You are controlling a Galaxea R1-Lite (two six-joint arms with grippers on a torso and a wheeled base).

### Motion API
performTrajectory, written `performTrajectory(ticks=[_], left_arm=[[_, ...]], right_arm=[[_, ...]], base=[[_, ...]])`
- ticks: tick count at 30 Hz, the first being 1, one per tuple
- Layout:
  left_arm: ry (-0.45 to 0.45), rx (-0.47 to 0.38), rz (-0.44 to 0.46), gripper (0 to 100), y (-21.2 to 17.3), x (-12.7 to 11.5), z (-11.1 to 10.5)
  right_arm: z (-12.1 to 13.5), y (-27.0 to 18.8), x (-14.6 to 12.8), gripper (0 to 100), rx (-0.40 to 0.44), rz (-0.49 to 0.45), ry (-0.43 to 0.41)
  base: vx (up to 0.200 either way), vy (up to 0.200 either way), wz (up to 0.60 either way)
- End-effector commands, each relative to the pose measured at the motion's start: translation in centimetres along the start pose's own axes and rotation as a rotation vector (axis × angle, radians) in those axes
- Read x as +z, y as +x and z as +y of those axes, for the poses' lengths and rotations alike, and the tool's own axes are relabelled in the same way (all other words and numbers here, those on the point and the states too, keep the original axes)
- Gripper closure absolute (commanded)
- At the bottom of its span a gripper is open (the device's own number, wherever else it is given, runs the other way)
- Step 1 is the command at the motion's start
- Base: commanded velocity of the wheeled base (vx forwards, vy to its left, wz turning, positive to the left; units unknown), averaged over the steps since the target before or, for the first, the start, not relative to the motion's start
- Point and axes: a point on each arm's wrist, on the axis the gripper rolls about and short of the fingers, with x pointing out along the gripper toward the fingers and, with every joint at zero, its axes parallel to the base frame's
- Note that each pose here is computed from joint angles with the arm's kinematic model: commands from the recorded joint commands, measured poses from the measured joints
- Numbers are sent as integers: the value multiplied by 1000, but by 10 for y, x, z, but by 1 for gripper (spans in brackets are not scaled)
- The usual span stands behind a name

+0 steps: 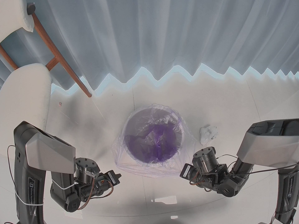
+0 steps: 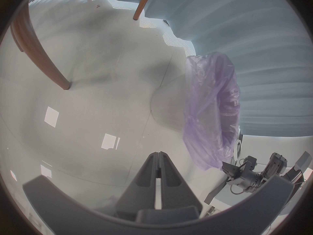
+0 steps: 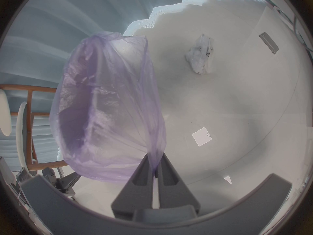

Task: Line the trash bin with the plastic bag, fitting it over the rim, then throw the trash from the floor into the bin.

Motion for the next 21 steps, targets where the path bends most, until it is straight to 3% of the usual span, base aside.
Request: performTrajectory(ticks=[1,6,10,17,21], left_arm=[[-15,-5,-17,100,8,5,3],[-43,-60,-61,100,0,17,-12],[-42,-45,-54,100,-8,13,-12],[-77,-80,-95,100,-26,24,-22],[-81,-64,-78,100,-36,19,-20]], right_arm=[[-9,25,1,100,-34,-1,0],[-9,44,9,100,-34,-25,-23],[-7,59,14,100,-25,-42,-54],[-4,78,32,100,-28,-83,-30],[-9,83,38,100,-58,-102,-27]], base=[[0,0,0],[0,0,0],[0,0,0],[0,0,0],[0,0,0]])
